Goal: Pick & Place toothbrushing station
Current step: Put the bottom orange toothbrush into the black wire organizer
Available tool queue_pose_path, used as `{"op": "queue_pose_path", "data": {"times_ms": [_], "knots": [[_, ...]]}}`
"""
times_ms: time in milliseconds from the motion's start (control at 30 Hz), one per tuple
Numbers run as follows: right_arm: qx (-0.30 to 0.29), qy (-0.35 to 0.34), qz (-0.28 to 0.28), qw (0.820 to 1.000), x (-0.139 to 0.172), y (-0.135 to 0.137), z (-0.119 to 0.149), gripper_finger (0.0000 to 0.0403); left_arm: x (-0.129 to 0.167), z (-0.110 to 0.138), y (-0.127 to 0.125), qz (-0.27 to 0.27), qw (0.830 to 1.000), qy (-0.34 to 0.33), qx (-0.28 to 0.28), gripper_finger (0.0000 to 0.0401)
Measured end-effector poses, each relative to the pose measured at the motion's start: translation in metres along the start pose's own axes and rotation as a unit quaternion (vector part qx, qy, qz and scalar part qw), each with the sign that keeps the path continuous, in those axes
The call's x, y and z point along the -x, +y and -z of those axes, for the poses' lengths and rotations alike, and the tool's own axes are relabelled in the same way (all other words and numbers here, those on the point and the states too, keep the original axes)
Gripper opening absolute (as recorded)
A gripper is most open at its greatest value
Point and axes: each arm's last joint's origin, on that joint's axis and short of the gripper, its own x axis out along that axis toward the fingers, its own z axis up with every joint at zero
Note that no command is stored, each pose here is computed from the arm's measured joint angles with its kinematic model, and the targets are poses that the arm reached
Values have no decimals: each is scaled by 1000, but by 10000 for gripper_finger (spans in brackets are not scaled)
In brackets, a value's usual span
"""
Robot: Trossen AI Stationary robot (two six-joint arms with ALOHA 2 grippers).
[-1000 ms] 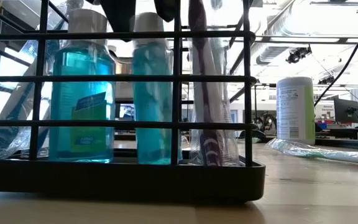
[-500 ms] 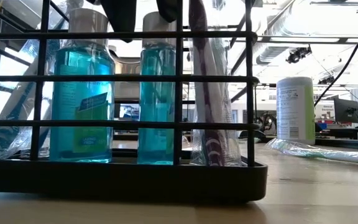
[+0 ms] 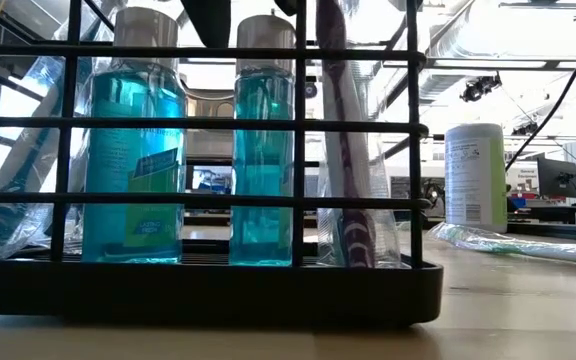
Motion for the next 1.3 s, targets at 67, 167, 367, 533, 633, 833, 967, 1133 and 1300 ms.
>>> {"op": "queue_pose_path", "data": {"times_ms": [67, 167, 367, 533, 633, 833, 967, 1133, 1300], "knots": [[0, 0, 0, 1000, 0, 0, 0, 171, 0, 0, 0, 0, 1000, 0, -1, 164], [0, 0, 0, 1000, 0, 0, 0, 171, 0, 0, 0, 0, 1000, 0, -1, 164], [0, 0, 0, 1000, 0, 0, 0, 171, 7, 0, 0, 9, 1000, 0, -2, 164], [1, 0, 1, 1000, 0, 0, 0, 171, 16, 1, 2, 16, 1000, -5, 1, 164], [2, 0, 2, 1000, 0, 0, 0, 171, 24, 1, 5, 15, 1000, -7, 3, 164], [3, 2, 3, 1000, 0, 0, 1, 171, 26, 1, 4, 21, 1000, -4, 2, 164], [5, 1, 6, 1000, 0, -1, 1, 171, 26, 2, 4, 24, 1000, 2, 1, 164], [5, 1, 6, 1000, 0, -1, 1, 171, 26, 2, 4, 25, 1000, 13, -3, 164], [5, 2, 6, 1000, 0, -1, 1, 171, 28, 4, 0, 50, 998, 38, -28, 164]]}}
